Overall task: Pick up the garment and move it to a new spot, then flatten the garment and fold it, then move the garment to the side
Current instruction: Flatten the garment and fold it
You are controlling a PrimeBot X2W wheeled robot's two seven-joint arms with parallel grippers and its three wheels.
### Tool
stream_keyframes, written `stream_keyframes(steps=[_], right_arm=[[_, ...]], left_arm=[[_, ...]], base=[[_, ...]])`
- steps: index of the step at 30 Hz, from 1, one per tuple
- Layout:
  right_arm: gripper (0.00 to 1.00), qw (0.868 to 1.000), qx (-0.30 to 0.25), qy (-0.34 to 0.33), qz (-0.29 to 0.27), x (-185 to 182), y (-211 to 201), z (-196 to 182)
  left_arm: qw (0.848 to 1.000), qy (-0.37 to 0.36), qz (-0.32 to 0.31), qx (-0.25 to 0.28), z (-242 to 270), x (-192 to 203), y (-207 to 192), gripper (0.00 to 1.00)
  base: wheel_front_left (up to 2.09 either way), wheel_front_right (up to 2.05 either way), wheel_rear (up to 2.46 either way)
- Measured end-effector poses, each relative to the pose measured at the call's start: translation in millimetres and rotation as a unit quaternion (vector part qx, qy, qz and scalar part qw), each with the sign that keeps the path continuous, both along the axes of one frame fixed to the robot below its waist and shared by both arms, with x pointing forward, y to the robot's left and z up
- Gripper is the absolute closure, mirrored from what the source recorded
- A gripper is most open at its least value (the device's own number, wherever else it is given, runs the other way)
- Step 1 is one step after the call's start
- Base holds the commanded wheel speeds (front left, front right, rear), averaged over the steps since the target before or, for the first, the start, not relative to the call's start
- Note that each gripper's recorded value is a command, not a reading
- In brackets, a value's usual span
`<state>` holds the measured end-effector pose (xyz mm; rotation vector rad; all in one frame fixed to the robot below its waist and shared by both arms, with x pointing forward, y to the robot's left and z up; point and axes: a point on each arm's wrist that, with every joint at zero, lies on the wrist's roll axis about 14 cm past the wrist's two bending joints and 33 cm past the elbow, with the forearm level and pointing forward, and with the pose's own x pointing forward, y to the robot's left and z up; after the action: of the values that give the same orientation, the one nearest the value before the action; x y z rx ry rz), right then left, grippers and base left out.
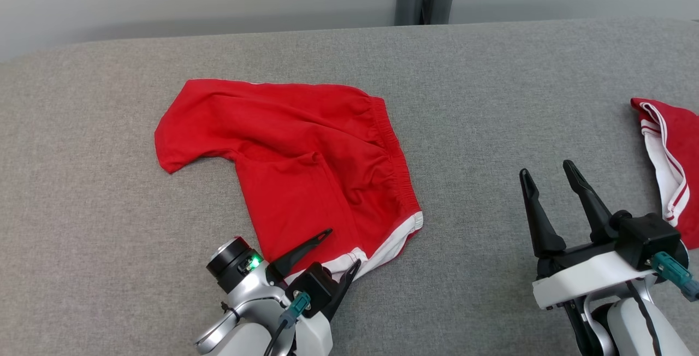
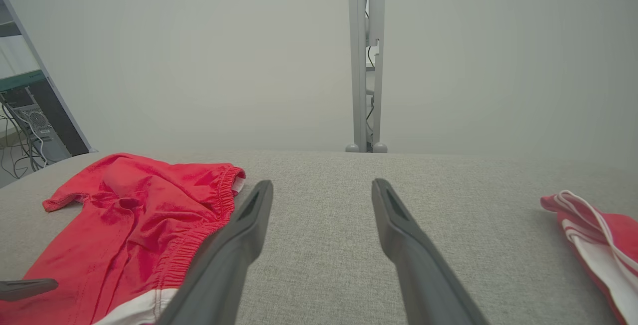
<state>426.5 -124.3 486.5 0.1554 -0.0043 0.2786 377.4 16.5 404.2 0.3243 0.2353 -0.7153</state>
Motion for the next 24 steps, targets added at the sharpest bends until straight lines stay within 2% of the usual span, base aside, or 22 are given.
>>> stream_keyframes(steps=[4,13,14,15,16,24], right_arm=[[0.0,1.0,0.001,0.004,-0.002,1,-1,-3],[0.0,1.0,0.002,0.006,-0.001,2,1,-6],[0.0,1.0,0.002,0.007,-0.001,2,1,-6],[0.0,1.0,0.002,0.007,0.0,2,1,-6],[0.0,1.0,0.002,0.007,0.0,2,1,-6],[0.0,1.0,0.001,0.006,0.005,3,5,-6]], left_arm=[[0.999,0.008,-0.02,0.025,-10,-4,-3,0.0],[0.999,0.007,-0.032,0.034,-12,-3,-3,0.0],[0.999,0.009,-0.031,0.034,-13,-3,-3,0.09],[0.999,0.012,-0.031,0.036,-14,-4,-3,0.57],[0.999,0.015,-0.031,0.038,-16,-4,-2,1.0],[1.0,0.016,-0.012,0.008,-9,0,-4,1.0]], base=[[0.0,0.0,0.0],[0.0,0.0,0.0],[0.0,0.0,0.0],[0.0,0.0,0.0],[0.0,0.0,0.0],[0.0,0.0,0.0]])
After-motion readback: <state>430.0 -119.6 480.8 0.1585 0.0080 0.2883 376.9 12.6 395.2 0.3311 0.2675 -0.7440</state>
